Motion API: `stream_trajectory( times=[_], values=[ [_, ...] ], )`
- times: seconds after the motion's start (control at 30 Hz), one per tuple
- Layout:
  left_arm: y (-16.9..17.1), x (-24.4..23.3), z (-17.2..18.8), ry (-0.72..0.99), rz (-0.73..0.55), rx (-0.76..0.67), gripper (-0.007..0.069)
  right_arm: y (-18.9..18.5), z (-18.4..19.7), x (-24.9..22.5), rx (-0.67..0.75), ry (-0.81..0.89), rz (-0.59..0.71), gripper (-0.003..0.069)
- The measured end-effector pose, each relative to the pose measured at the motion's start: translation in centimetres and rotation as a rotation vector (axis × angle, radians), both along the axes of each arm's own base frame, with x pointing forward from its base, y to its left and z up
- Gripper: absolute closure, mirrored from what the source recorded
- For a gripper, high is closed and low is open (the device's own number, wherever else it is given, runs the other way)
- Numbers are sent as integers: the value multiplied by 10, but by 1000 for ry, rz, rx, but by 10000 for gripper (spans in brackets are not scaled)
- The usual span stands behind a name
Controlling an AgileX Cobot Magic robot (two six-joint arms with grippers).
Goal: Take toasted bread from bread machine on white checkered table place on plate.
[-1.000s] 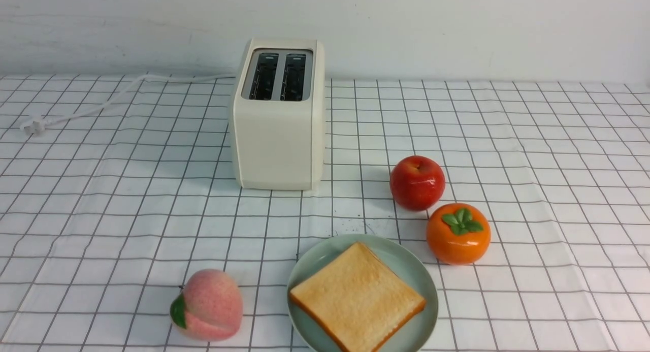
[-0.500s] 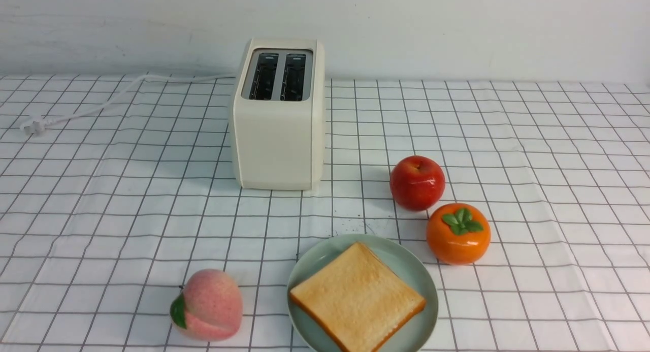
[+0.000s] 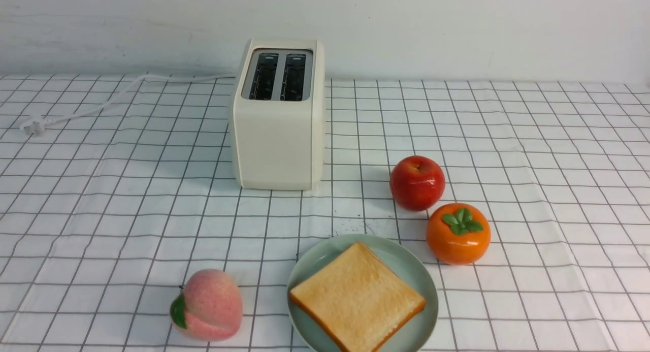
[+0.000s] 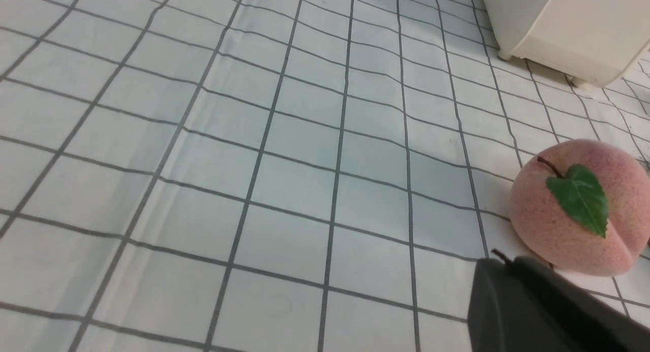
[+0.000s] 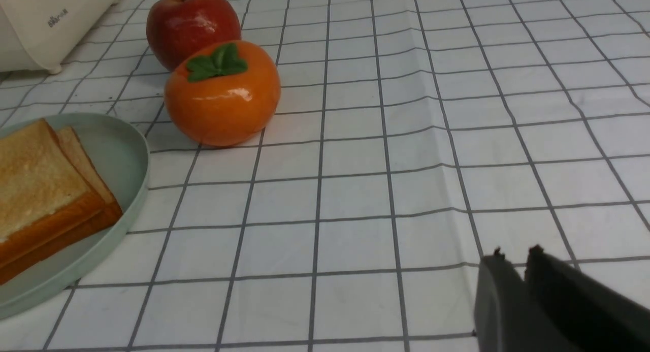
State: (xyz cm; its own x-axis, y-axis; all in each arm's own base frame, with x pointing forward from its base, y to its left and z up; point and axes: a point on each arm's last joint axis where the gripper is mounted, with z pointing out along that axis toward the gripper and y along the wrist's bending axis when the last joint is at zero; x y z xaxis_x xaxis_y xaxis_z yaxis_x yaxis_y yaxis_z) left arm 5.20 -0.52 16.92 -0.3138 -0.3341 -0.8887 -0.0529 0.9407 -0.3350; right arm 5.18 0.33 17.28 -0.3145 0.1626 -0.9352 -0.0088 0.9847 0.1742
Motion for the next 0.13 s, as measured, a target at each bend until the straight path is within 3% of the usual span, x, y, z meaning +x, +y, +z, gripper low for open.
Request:
stream_trajectory(
  times=[0.13],
  values=[
    [0, 0, 0, 0, 0, 0, 622, 0, 0, 0, 0, 0, 0, 585]
  ],
)
